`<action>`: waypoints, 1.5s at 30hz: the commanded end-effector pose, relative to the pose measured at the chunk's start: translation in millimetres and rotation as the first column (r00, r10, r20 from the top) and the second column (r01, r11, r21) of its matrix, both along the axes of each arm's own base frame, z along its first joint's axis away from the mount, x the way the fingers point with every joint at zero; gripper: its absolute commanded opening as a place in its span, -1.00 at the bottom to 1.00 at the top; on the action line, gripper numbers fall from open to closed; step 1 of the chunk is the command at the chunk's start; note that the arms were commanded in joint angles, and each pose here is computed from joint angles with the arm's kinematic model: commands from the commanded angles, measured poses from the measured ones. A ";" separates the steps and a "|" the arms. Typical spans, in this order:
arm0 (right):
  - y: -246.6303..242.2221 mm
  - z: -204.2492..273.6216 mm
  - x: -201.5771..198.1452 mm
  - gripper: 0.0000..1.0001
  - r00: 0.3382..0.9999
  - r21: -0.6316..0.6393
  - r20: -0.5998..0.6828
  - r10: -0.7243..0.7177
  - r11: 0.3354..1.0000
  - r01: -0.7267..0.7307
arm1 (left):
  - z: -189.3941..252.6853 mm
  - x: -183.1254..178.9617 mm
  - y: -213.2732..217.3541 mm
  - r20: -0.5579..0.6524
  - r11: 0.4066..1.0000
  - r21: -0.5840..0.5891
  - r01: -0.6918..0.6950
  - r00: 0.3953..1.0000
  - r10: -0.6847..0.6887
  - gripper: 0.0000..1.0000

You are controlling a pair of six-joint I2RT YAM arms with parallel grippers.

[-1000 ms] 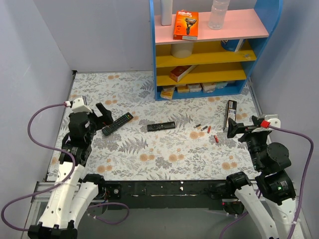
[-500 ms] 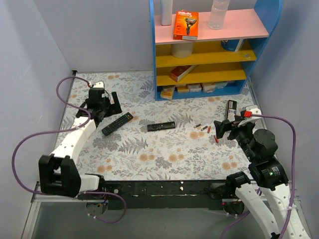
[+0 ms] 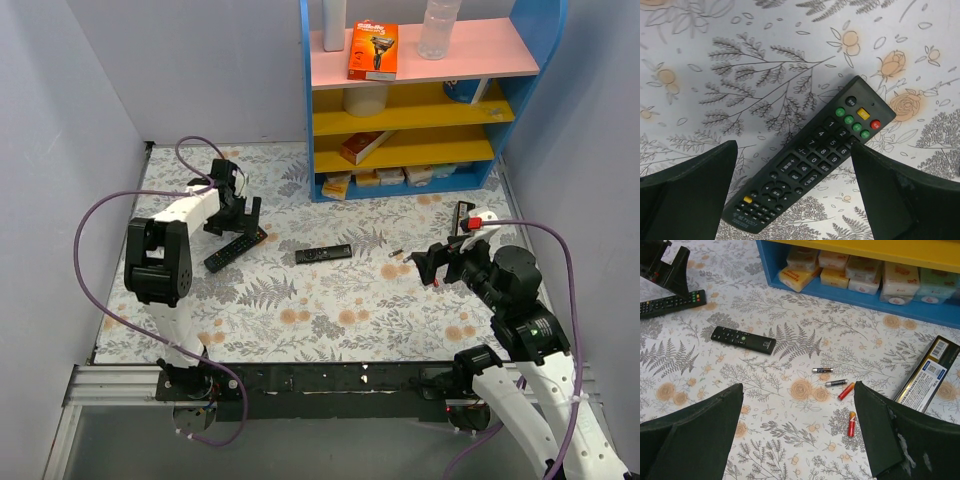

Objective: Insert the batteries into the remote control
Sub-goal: Pick up the remote control from the center of the board.

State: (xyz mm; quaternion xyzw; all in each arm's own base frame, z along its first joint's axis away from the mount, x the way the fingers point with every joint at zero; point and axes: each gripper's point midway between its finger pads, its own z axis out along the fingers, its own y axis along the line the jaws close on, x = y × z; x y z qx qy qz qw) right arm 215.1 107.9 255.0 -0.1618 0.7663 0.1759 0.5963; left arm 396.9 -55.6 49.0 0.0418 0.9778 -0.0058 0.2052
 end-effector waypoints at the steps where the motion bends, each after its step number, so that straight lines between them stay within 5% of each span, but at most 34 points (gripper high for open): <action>1: 10.2 0.6 -1.5 0.96 0.998 0.000 -0.005 0.059 0.998 -0.059 | 10.6 0.3 -20.7 -0.018 0.987 -0.053 0.155 0.988 -0.156 0.96; 7: 13.9 -1.2 -0.8 0.96 0.997 0.007 -0.023 0.074 0.997 -0.074 | -13.3 -9.7 -43.7 -0.086 0.960 -0.052 0.275 0.956 -0.279 0.96; 16: 15.5 -1.8 -2.7 0.96 0.996 0.012 -0.041 0.082 0.997 -0.082 | -35.0 -15.6 -41.2 -0.158 0.964 0.010 0.267 0.952 -0.262 0.89; 20: 15.4 -4.2 -3.1 0.96 0.995 0.009 -0.050 0.082 0.997 -0.082 | -41.7 -30.6 -43.0 -0.196 0.959 0.021 0.284 0.941 -0.275 0.68; 28: 19.0 -7.7 -8.9 0.97 0.992 0.015 -0.057 0.114 0.993 -0.113 | -30.8 -51.9 -48.8 -0.187 0.960 0.026 0.277 0.945 -0.268 -0.19; 38: 44.1 -18.5 -22.9 0.96 0.952 0.051 -0.123 0.280 0.960 -0.276 | 31.0 -67.7 -92.9 0.005 0.942 -0.220 0.253 0.966 -0.258 -0.64; 45: 76.8 -26.3 -37.0 0.96 0.871 0.195 -0.177 0.457 0.884 -0.424 | 110.9 -82.8 -147.3 0.242 0.785 -0.549 0.287 0.954 -0.179 -0.73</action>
